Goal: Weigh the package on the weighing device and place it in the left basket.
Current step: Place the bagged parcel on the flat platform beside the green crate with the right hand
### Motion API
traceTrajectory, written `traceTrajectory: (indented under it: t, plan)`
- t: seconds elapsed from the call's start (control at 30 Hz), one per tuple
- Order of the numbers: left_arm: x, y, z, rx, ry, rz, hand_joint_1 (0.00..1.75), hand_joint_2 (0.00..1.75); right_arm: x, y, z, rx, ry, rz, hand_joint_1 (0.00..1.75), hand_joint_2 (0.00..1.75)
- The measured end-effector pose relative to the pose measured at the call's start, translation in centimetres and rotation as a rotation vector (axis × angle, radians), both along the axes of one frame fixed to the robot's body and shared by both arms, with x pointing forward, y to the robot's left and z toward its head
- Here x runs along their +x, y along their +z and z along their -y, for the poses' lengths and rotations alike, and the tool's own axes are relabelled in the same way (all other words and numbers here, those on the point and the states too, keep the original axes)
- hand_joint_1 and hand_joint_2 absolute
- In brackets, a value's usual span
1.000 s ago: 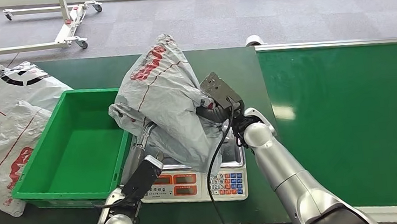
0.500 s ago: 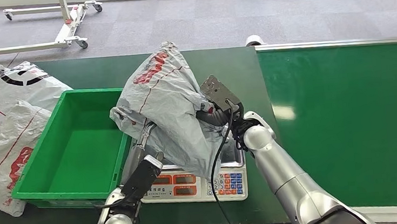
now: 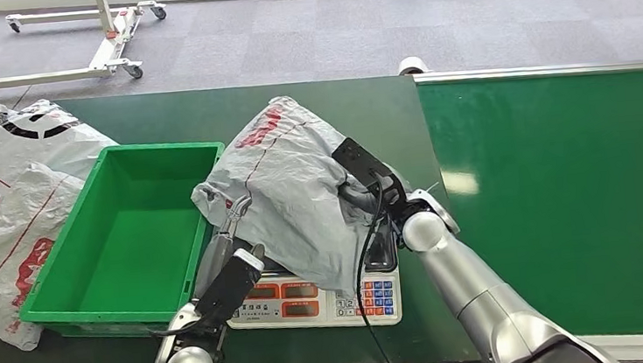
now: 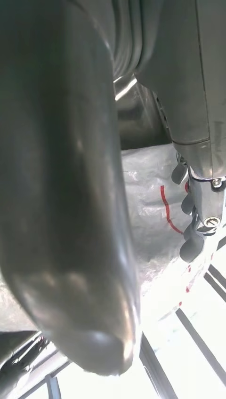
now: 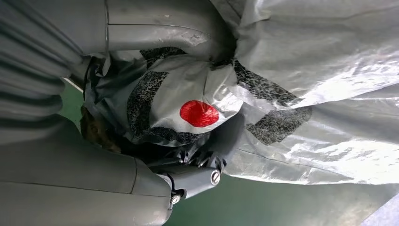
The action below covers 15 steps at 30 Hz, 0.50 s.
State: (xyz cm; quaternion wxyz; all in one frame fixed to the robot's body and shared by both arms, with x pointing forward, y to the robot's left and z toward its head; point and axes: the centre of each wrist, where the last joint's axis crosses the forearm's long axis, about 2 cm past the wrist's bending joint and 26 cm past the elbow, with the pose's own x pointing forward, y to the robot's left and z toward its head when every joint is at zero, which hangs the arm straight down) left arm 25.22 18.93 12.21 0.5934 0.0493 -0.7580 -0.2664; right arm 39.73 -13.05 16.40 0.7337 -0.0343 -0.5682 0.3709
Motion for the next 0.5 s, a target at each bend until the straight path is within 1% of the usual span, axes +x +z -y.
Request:
traceTrajectory:
  t: [0.33,0.5]
  plan:
    - [-0.1,0.2,0.0,0.007,0.000,0.011,0.00,0.00,-0.1,0.4,1.1,-0.037,-0.015,0.037,0.00,0.00]
    - [-0.5,0.2,0.0,0.015,0.000,0.015,0.00,0.00,0.0,1.3,1.5,-0.073,-0.017,0.123,0.00,0.00]
